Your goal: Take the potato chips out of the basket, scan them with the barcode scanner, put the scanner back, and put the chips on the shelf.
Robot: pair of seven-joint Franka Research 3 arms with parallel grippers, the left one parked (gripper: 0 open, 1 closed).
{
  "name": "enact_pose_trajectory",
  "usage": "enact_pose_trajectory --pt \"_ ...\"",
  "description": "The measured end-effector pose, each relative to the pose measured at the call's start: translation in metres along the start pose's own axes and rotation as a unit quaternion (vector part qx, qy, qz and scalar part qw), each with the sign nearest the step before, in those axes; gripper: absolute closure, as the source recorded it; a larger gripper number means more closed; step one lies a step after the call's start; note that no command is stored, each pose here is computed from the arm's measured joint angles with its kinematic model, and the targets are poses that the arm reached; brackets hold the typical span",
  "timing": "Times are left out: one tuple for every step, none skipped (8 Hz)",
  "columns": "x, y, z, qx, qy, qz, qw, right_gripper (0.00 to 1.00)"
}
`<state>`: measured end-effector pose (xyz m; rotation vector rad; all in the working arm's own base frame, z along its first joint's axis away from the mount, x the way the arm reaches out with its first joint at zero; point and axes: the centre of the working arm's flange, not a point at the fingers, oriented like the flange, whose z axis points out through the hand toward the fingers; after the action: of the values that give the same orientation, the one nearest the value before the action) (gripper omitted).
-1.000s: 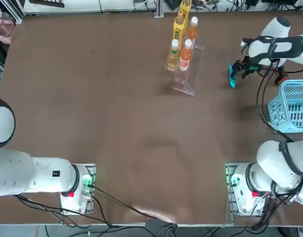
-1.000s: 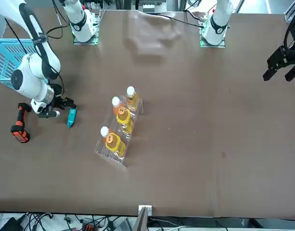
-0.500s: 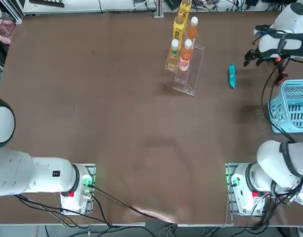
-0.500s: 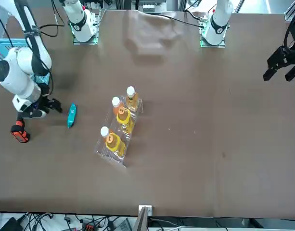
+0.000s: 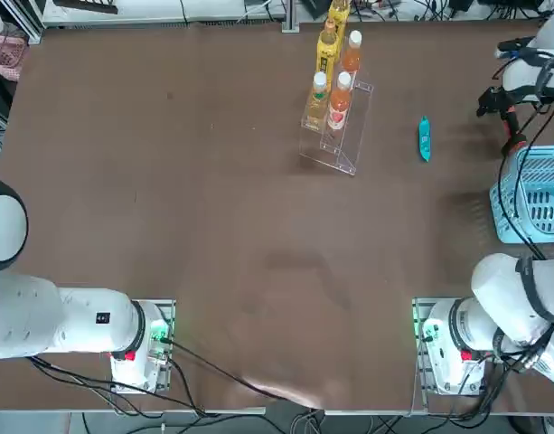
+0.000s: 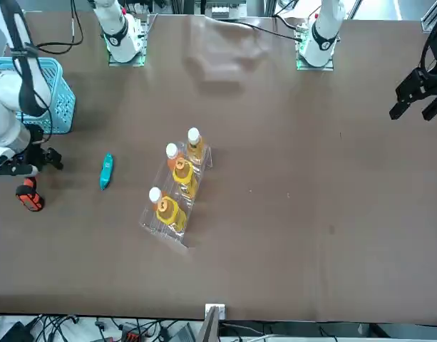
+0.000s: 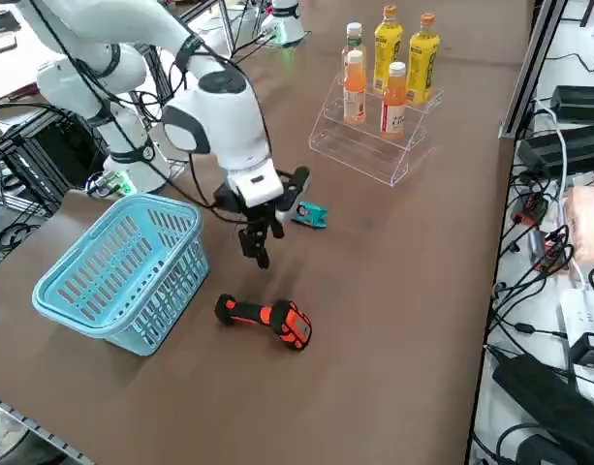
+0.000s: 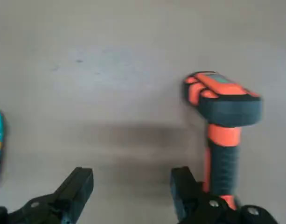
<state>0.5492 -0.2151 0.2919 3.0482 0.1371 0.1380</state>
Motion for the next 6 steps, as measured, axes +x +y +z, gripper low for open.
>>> enact_pose_trajectory --pt "-0.005 0.025 0.002 0.0 0.003 -0.003 1.0 0.0" --pt "-0.013 0.047 0.008 0.003 0.002 -0.002 1.0 0.0" --pt "-0.021 0.065 0.019 0.009 0.0 -0.001 1.0 0.0" --pt "-0.027 0.077 0.031 0.017 0.0 -0.001 1.0 0.0" --pt "-0.029 0.084 0.043 0.025 -0.001 -0.001 1.0 0.0" --pt "-0.031 0.089 0.053 0.03 -0.001 -0.002 1.0 0.0"
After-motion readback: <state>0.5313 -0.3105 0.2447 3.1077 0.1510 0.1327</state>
